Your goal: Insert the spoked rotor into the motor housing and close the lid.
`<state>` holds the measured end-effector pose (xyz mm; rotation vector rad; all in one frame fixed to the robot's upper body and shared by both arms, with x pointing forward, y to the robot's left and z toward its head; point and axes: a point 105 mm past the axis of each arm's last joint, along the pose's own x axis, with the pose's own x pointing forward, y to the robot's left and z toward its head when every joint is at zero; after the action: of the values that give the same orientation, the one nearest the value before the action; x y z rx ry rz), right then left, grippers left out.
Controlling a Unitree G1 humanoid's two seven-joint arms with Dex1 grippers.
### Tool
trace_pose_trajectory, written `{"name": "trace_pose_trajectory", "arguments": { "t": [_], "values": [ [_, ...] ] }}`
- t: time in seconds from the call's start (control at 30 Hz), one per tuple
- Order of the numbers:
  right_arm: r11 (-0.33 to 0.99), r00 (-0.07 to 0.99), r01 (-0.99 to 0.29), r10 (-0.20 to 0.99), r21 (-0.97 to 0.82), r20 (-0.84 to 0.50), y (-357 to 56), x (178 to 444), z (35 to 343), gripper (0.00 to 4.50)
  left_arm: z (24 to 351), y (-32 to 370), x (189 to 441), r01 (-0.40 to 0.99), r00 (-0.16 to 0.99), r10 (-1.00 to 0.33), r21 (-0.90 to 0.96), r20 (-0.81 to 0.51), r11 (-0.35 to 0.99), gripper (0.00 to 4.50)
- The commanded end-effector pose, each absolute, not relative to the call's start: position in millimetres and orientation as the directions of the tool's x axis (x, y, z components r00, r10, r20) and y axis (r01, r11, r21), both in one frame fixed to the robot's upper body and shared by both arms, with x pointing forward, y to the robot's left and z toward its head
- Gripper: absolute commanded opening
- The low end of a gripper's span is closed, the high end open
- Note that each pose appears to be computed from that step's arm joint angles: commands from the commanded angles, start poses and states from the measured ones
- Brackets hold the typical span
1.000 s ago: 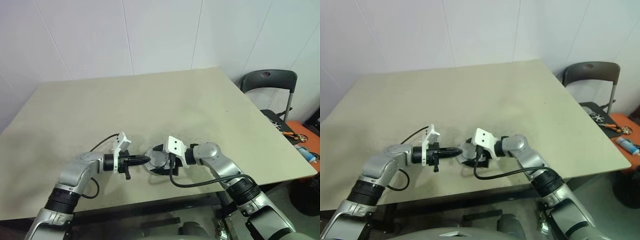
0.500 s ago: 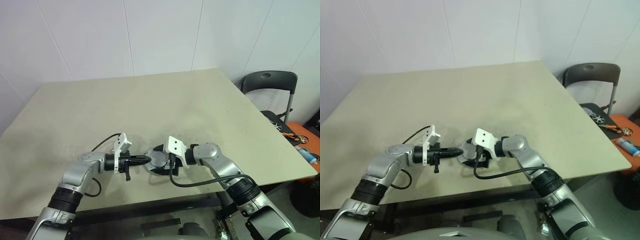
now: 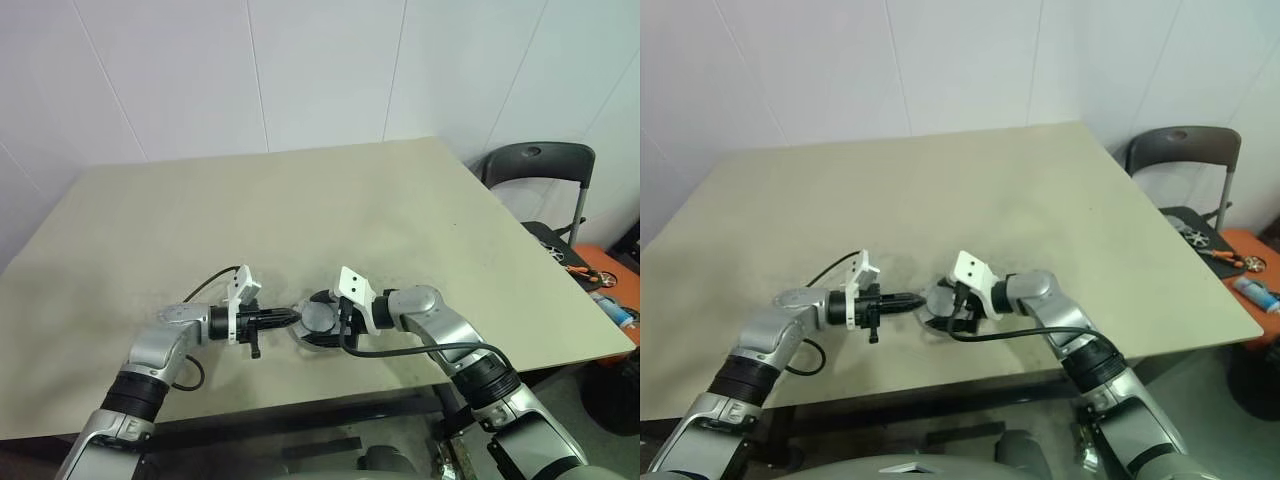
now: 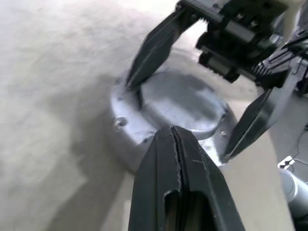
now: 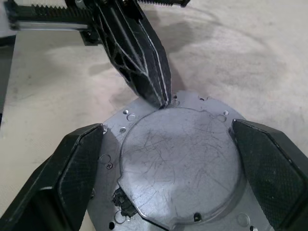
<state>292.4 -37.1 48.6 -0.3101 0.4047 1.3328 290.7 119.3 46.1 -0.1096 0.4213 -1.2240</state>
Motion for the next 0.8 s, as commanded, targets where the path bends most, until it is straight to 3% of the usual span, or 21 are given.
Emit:
{"name": "trace_pose_trajectory", "arguments": {
  "t": [0.03, 0.2, 0.37, 0.63, 0.8],
  "values": [
    [0.262, 0.135, -0.958, 0.77, 0.116, -0.624, -59, 275, -3, 4.47, 33, 126, 289, 0.872, 0.275, -0.911, -0.319, -0.307, 0.371, 0.0],
    [0.265, 0.229, -0.964, 0.81, -0.012, -0.54, -45, 291, 29, 4.47, 33, 126, 289, 0.872, 0.277, -0.911, -0.319, -0.305, 0.372, 0.0],
    [0.264, 0.261, -0.962, 0.818, -0.068, -0.513, -38, 295, 37, 4.47, 37, 121, 290, 0.875, 0.274, -0.913, -0.315, -0.302, 0.367, 0.0],
    [0.293, 0.249, -0.956, 0.808, -0.002, -0.534, -41, 292, 25, 4.47, 41, 119, 291, 0.874, 0.281, -0.91, -0.312, -0.304, 0.374, 0.0],
    [0.318, 0.246, -0.945, 0.848, 0.079, -0.47, -36, 297, 44, 4.47, 43, 119, 291, 0.872, 0.284, -0.908, -0.31, -0.307, 0.378, 0.0]
  ]
}}
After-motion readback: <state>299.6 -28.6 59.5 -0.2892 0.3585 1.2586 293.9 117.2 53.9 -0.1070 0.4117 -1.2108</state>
